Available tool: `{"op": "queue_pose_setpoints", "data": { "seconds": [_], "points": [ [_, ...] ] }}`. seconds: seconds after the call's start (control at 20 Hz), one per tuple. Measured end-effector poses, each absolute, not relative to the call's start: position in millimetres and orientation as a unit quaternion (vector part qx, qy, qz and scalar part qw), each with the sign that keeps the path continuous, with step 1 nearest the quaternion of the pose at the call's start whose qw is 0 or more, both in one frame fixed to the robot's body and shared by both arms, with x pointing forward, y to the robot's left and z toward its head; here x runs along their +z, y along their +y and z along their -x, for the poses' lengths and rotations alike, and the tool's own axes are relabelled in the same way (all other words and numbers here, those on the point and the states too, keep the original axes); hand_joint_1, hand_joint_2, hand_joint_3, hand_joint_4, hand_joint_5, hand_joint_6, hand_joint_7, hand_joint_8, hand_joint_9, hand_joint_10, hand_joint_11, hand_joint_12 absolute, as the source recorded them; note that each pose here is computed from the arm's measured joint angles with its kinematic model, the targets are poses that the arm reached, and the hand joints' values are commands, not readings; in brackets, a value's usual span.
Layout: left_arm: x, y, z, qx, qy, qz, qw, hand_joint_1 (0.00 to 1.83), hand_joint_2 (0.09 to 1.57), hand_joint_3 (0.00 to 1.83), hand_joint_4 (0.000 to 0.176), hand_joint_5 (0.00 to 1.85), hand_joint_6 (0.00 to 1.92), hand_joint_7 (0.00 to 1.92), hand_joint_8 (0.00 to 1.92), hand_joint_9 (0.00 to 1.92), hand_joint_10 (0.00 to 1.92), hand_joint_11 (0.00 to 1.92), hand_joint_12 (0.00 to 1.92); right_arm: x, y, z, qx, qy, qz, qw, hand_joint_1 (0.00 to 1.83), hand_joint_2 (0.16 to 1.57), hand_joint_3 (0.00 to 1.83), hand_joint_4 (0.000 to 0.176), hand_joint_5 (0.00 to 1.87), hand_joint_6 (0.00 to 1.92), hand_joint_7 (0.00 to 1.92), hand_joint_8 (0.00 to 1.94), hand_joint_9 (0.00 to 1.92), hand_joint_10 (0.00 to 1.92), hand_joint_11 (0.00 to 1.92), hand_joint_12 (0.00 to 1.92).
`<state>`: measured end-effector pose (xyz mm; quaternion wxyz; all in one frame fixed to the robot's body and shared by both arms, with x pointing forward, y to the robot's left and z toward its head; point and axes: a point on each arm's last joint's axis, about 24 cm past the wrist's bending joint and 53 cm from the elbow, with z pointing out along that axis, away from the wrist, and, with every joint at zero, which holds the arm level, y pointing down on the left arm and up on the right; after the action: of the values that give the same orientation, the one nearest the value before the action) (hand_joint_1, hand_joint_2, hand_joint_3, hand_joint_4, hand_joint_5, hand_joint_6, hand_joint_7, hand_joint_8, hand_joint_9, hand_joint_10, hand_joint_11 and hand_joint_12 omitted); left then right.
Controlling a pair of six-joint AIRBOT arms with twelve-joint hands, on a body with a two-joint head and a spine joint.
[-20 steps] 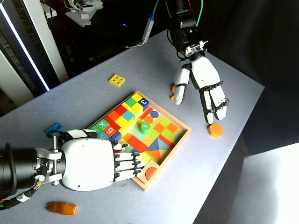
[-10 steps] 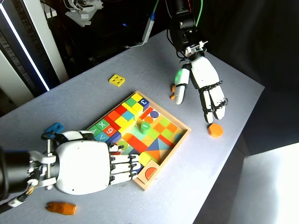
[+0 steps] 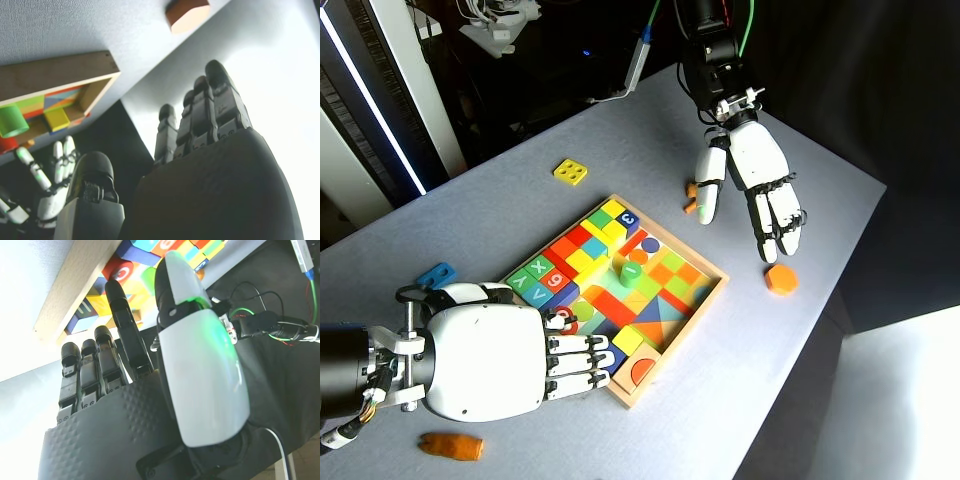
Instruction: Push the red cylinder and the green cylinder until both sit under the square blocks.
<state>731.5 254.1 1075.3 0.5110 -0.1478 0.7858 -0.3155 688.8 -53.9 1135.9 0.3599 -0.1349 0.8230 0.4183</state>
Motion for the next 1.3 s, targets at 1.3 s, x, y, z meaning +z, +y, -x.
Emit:
{"op": "queue_pose_setpoints", "data": {
  "seconds": [1.3],
  "points": [
    [1076,254,-732,-0.317,0.783,0.150,0.514,0.00,1.17,0.00,0.158,0.08,0.00,0.00,0.00,0.00,0.00,0.00,0.14,1178,-12,-676,0.463,0.780,0.183,0.379,0.40,1.10,0.00,0.112,0.62,0.00,0.07,0.00,0.00,0.00,0.00,0.41]
  ]
}}
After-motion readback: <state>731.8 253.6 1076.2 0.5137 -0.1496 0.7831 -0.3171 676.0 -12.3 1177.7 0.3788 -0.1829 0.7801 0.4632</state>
